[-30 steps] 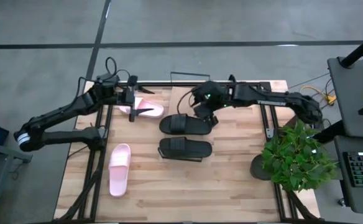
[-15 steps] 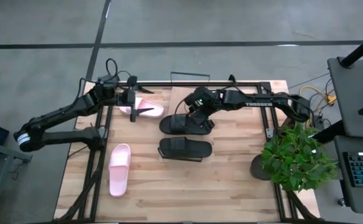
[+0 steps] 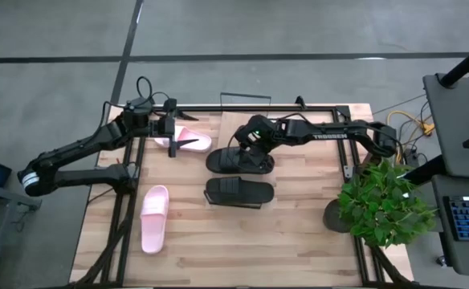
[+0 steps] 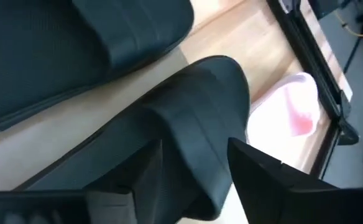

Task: Pick and place slides into the shelf
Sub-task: Put the black slides on the shelf

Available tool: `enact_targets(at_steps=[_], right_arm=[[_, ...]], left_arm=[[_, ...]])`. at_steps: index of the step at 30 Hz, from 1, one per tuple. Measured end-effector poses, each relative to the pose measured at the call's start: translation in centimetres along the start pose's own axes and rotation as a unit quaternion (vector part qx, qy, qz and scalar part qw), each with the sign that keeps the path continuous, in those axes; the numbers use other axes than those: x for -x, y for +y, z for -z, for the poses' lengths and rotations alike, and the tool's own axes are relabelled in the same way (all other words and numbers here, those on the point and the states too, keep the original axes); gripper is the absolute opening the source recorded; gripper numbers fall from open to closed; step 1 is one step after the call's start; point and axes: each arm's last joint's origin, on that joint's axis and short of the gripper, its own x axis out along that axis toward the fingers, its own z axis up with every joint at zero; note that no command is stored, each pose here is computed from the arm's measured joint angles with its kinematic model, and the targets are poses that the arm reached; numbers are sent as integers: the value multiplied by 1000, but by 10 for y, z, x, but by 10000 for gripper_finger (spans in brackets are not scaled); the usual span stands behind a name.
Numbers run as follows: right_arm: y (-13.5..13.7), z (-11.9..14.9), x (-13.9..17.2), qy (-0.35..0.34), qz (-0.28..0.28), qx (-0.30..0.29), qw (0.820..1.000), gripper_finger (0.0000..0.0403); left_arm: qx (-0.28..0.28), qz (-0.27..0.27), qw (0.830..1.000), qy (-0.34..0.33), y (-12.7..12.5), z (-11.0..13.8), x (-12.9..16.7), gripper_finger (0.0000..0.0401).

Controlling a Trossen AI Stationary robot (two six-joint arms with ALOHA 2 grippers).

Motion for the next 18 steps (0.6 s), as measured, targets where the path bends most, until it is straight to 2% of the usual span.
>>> enact_targets(at_steps=[5,11,18], right_arm=[[3,4,-8,-2,11,6,1000,198],[4,10,-18,27,21,19,999,200],[4,14,-31,23,27,12,999,201]], left_arm=[[1,1,1000,2,0,1,-1,297],[2,2,1000,4,0,1,-2,297],[2,2,1000,4,0,2,-2,297]])
